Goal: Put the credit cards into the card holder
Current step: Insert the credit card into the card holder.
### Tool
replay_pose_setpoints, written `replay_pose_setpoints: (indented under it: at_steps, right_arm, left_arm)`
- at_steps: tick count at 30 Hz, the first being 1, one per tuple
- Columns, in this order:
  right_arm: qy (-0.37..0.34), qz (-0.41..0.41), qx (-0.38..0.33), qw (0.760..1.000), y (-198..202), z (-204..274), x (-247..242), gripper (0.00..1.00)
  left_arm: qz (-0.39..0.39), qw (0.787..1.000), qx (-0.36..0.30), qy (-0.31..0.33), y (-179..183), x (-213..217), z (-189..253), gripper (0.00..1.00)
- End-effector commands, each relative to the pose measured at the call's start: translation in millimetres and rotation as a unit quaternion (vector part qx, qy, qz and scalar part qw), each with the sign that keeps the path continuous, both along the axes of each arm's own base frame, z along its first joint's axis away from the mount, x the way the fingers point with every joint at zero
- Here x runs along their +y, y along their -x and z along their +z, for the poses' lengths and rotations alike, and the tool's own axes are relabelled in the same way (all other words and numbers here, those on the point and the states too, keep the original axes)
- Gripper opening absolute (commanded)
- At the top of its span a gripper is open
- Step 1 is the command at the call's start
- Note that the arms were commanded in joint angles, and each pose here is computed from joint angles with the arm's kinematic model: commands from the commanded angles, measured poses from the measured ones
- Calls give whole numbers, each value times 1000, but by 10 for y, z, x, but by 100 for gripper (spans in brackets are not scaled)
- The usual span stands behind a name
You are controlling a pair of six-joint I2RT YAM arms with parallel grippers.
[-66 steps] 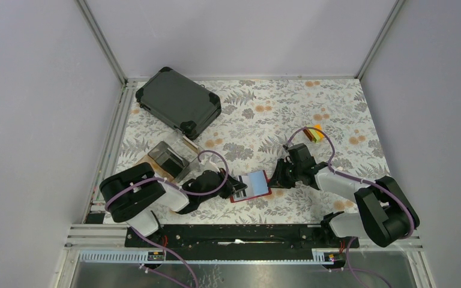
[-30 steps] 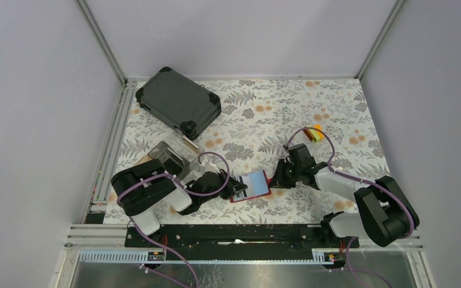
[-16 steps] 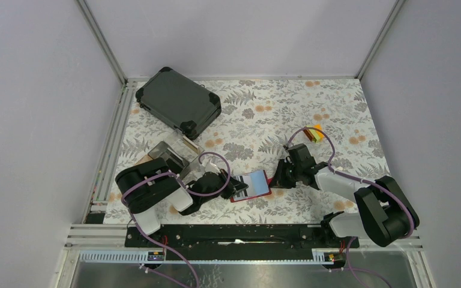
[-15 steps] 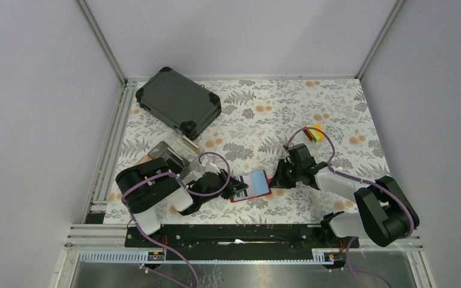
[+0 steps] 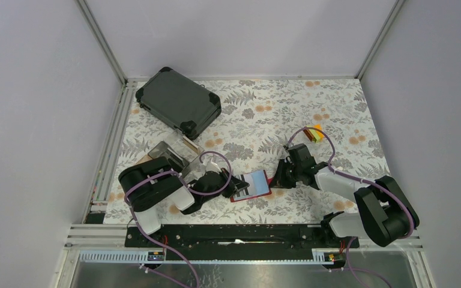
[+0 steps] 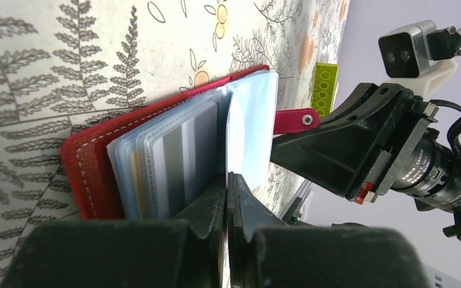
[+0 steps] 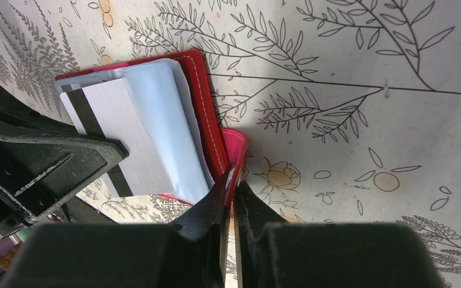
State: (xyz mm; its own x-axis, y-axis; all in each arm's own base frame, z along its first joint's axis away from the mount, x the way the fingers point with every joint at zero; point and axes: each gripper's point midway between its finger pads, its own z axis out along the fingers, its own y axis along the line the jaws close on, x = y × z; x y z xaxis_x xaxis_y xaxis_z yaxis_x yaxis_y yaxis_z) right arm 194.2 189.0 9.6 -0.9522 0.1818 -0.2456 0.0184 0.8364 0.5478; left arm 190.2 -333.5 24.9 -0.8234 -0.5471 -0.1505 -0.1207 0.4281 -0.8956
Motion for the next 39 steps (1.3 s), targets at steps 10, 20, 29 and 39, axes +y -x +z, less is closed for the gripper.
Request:
replay_pose_setpoints:
  at_steps: [10,20,29,39]
  right_arm:
    - [31,-3,19,999,71,-108,-110,11]
    - [53,-9,7,999,31,-68,-187,11]
    - [33,0,2,999,28,-8,-119,12]
    - [-82,36,-64,994,-52,400,218,31]
  left_arm:
    - [22,1000,-18,-4,-128,17,13,0]
    - [26,998,-30,-39,-213,268,-51,0]
    - [-10,997,-38,-60,-209,209,-14,0]
    - [-32,997,-36,-66,-156,195,21,0]
